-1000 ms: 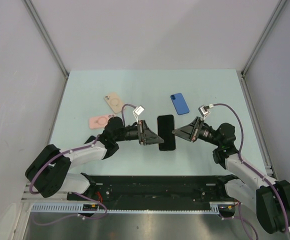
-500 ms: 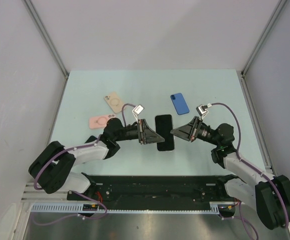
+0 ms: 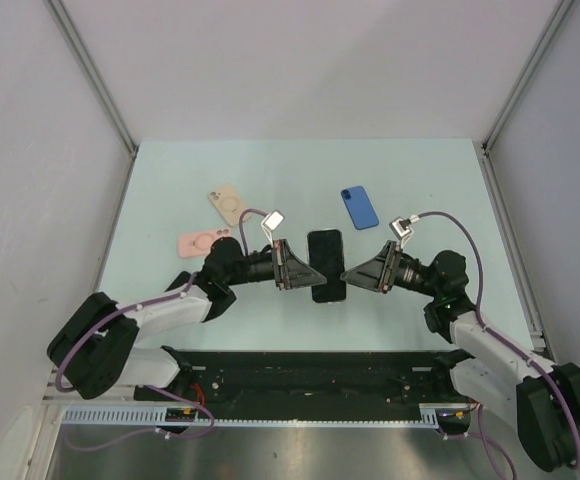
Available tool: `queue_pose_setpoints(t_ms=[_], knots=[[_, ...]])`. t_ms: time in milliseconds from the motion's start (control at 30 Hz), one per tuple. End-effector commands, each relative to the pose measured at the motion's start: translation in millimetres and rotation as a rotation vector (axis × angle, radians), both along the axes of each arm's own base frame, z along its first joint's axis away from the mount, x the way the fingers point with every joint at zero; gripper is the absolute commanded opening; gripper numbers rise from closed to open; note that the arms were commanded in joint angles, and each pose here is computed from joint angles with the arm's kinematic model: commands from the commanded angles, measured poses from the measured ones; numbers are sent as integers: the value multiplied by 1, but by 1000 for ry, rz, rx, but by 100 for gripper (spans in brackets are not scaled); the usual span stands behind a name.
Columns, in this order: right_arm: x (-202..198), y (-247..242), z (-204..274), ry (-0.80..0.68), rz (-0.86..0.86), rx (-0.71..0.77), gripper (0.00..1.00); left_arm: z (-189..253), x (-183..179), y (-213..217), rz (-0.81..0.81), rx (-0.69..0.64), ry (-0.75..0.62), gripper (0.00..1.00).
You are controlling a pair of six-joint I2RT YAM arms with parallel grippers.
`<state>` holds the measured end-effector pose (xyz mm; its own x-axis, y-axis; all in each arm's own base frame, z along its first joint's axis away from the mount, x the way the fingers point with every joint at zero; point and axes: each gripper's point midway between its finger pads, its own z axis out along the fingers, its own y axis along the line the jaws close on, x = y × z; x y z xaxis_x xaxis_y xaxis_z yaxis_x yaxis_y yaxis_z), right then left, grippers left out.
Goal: Put the phone into the phone case
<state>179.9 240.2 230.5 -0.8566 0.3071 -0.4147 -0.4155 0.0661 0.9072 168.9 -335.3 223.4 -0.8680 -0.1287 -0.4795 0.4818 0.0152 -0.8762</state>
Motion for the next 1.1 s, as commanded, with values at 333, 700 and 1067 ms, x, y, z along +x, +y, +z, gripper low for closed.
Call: queue_pose_setpoints(t_ms=[333, 700, 1067], knots=[[-14, 2, -13, -57, 31, -69, 49, 34, 17, 3, 117, -27, -121, 0], [-7, 2, -17, -20, -32, -85, 0, -18, 42, 8, 230, 263, -127, 0], [-3, -2, -8, -145, -43, -141, 70, -2, -2, 5, 10, 189, -178, 0]])
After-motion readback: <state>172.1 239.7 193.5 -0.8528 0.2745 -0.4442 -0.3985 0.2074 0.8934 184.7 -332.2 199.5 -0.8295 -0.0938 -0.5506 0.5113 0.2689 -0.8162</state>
